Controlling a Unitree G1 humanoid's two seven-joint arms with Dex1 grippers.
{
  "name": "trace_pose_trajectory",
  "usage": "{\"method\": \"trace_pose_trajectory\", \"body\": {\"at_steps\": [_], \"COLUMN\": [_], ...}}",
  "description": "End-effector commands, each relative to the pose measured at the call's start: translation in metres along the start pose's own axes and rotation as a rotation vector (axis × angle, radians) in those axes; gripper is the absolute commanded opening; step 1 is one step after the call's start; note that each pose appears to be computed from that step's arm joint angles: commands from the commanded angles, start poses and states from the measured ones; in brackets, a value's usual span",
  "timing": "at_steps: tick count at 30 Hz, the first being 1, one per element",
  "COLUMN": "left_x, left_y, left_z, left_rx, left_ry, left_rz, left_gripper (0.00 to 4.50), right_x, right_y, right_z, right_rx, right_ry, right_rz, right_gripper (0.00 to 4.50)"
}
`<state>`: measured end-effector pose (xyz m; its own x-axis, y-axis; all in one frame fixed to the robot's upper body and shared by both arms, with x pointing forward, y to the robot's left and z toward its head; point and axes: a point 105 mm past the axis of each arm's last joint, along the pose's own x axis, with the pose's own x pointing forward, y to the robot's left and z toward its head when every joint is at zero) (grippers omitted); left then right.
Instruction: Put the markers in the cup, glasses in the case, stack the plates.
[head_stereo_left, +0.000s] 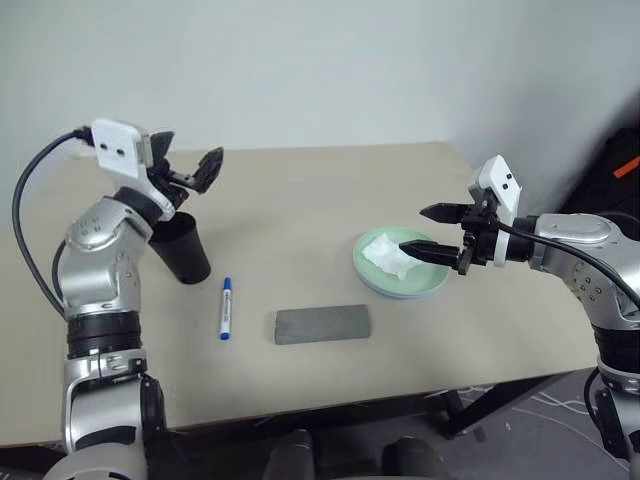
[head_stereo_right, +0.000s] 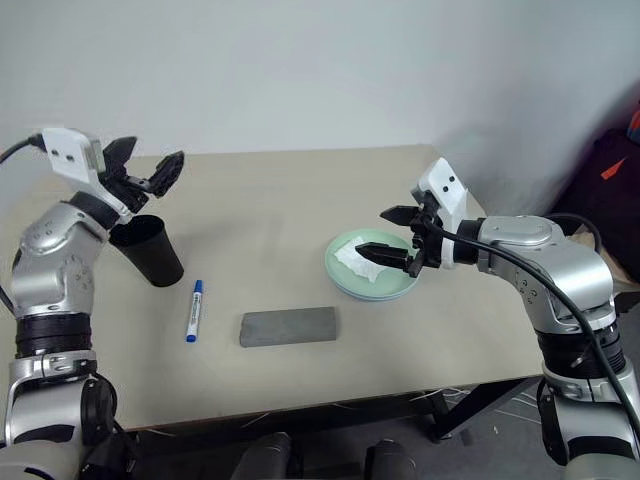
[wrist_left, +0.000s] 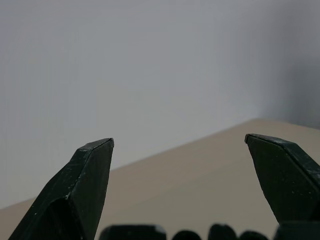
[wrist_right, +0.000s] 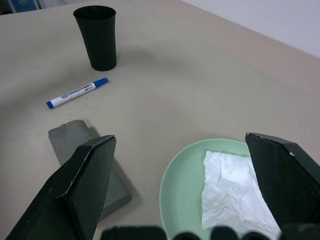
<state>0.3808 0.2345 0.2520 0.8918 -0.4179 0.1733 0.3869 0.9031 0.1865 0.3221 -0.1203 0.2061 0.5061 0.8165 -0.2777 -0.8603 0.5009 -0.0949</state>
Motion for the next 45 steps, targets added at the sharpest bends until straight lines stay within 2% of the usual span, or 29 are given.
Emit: {"method": "trace_pose_trajectory", "body": {"at_steps": [1, 4, 6, 8, 10, 15, 20, 29, 43, 45], "left_x": [-0.005, -0.022, -0.033, -0.038, -0.044, -0.055, -0.058, -0.06, -0.065, -0.065], "left_y": [-0.046, -0.068, -0.066, -0.061, -0.051, -0.048, -0.03, -0.053, -0.054, -0.056], "left_z": [0.019, 0.002, -0.015, -0.026, -0.042, -0.073, -0.106, -0.135, -0.149, -0.151], "left_rx": [0.009, 0.028, 0.048, 0.031, 0.011, -0.105, -0.124, -0.185, -0.215, -0.222], "left_ry": [0.044, 0.229, 0.354, 0.42, 0.538, 0.75, 0.924, 1.081, 1.125, 1.13], "left_rz": [-0.223, -0.32, -0.31, -0.28, -0.214, -0.095, 0.221, 0.339, 0.425, 0.427], "left_gripper": [4.47, 4.47, 4.47, 4.47, 4.47, 4.47, 4.47, 4.47, 4.47, 4.08], "right_x": [-0.002, -0.001, 0.0, 0.0, 0.001, 0.002, 0.003, 0.004, 0.003, 0.003], "right_y": [0.004, 0.004, 0.001, -0.002, -0.004, -0.007, -0.008, -0.009, -0.008, -0.008], "right_z": [0.017, 0.018, 0.021, 0.022, 0.022, 0.023, 0.023, 0.024, 0.023, 0.022], "right_rx": [-0.051, -0.054, -0.052, -0.046, -0.044, -0.049, -0.049, -0.054, -0.053, -0.055], "right_ry": [-0.048, -0.05, -0.06, -0.067, -0.064, -0.062, -0.059, -0.05, -0.046, -0.045], "right_rz": [0.008, 0.012, -0.004, -0.019, -0.025, -0.024, -0.024, -0.024, -0.028, -0.029], "right_gripper": [4.5, 4.5, 4.5, 4.5, 4.5, 4.5, 4.5, 4.5, 4.5, 4.5]}}
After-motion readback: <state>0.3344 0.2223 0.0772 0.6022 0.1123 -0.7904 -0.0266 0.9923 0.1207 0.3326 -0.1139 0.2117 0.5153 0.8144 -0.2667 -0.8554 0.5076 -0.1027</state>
